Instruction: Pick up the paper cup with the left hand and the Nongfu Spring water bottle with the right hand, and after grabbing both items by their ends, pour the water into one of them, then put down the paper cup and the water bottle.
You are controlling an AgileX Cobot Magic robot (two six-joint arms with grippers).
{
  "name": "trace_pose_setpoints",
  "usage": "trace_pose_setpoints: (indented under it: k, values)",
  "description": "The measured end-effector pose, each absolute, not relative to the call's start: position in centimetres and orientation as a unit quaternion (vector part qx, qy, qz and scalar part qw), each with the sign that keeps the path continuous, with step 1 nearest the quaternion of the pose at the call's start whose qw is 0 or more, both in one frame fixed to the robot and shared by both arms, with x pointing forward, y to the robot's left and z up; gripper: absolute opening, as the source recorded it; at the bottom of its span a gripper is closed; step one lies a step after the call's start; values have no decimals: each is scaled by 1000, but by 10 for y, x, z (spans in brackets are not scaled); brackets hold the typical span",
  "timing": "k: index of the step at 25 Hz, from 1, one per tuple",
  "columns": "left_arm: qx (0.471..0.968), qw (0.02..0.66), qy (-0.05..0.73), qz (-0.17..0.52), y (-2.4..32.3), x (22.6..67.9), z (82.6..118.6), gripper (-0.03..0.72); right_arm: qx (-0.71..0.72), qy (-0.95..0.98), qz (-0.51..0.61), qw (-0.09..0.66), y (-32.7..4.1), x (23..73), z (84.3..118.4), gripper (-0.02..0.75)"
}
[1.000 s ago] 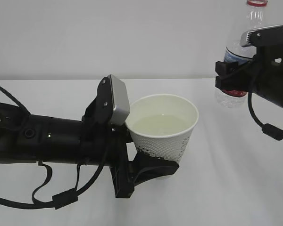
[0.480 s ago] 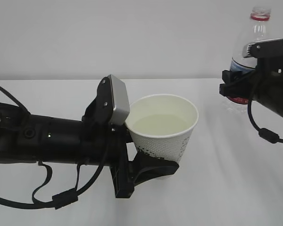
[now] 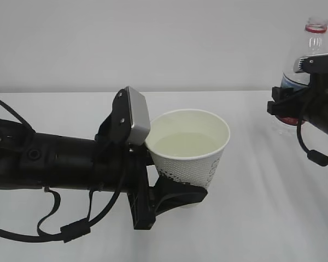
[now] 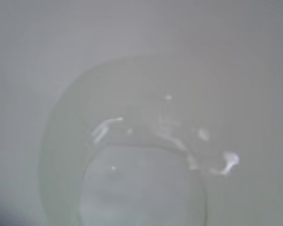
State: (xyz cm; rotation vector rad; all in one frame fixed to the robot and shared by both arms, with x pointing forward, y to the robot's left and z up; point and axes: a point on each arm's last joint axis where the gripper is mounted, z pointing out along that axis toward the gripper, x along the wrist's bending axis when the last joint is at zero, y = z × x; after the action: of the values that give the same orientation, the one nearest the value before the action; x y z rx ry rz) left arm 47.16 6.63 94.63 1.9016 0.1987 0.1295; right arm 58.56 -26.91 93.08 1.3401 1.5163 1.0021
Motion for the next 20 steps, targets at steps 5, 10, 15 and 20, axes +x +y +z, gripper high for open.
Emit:
trace_pose_setpoints:
  k: [5,10,15,20]
  values:
    - [812,575,85,55,66,472,946,504,539,599,409,429,-269,588,922,476]
    - [812,575,85,55,66,472,946,504,541,589,416,432,-269,591,911,476]
    - [812,575,85,55,66,472,946,504,535,590,419,436,-268,592,901,476]
    - [812,575,85,55,66,472,946,504,531,587,422,441,-268,594,890,476]
